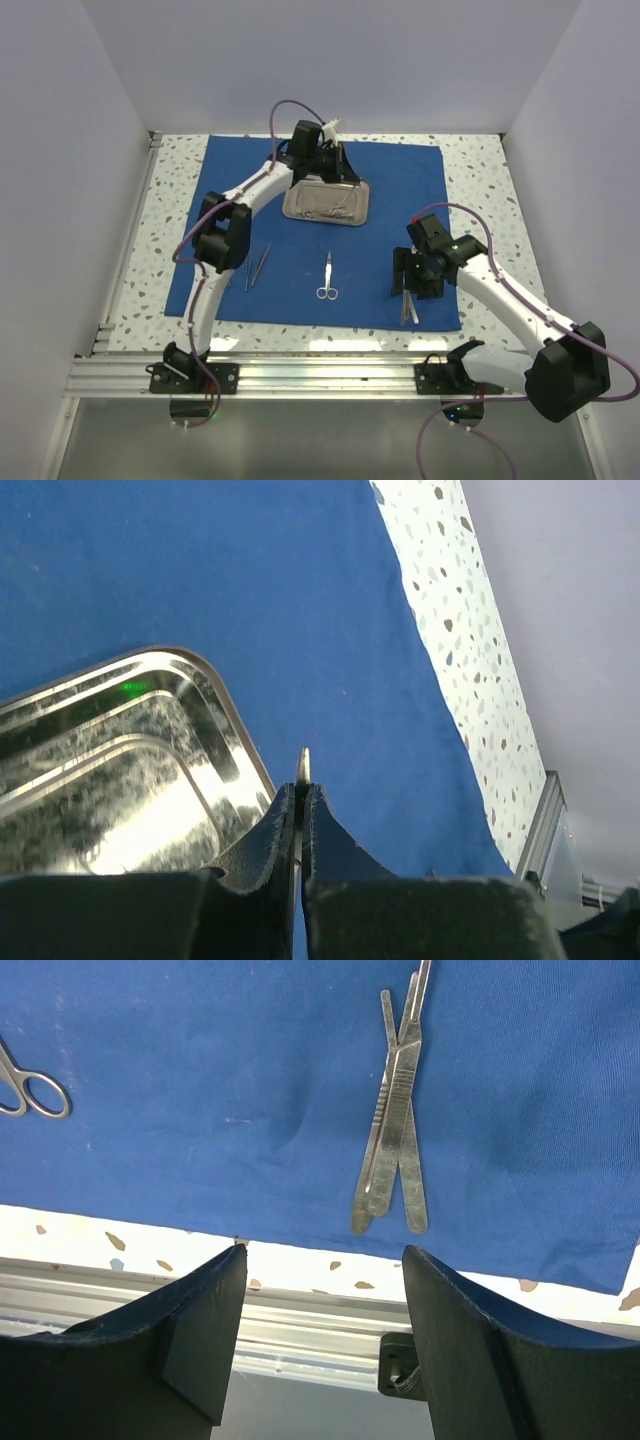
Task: Open and lay out the surgical kit
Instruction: Pick up the medical item from the container, then place the medical item in the surgical kit.
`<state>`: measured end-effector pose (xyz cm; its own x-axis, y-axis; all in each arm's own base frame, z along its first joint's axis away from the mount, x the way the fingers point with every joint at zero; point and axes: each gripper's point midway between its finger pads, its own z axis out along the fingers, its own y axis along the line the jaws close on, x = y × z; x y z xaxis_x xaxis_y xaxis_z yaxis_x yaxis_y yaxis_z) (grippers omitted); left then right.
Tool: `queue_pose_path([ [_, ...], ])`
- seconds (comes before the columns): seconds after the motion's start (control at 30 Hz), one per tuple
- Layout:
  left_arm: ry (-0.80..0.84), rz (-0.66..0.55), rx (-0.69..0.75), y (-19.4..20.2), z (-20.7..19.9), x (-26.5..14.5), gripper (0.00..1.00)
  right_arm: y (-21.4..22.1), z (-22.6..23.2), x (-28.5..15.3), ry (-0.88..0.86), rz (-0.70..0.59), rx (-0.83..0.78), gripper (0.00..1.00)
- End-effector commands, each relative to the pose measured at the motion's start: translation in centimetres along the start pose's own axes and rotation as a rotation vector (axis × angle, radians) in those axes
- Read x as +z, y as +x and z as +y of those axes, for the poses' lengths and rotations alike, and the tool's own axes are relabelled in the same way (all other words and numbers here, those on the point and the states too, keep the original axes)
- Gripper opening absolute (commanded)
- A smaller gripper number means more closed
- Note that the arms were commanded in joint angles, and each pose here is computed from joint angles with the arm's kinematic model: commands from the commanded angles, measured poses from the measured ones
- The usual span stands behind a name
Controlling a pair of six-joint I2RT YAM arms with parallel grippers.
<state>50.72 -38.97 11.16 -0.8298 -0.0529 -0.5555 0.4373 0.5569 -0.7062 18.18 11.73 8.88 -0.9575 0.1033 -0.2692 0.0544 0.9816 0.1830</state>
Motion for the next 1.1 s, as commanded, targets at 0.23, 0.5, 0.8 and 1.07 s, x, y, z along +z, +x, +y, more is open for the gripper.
queue_pose_path([
  [0.23,-0.374,-0.087,0.250,1.7,-4.1,-10.6,0.00,0.3,0.5,-0.4,-0.038,-0.004,-0.008,0.67],
  [0.5,-0.600,-0.109,0.134,12.0,-2.5,-12.9,0.00,0.6,0.9,0.0,-0.058,0.023,-0.022,0.67],
  [0.8,-0.733,-0.061,0.123,15.0,-1.5,-11.3,0.24,0.8,0.8,-0.4,-0.065,0.022,-0.018,0.66],
  [1.07,-0.751,-0.148,0.211,9.3,-3.8,-11.3,0.69,0.8,0.4,-1.1,-0.050,-0.006,0.003,0.66],
])
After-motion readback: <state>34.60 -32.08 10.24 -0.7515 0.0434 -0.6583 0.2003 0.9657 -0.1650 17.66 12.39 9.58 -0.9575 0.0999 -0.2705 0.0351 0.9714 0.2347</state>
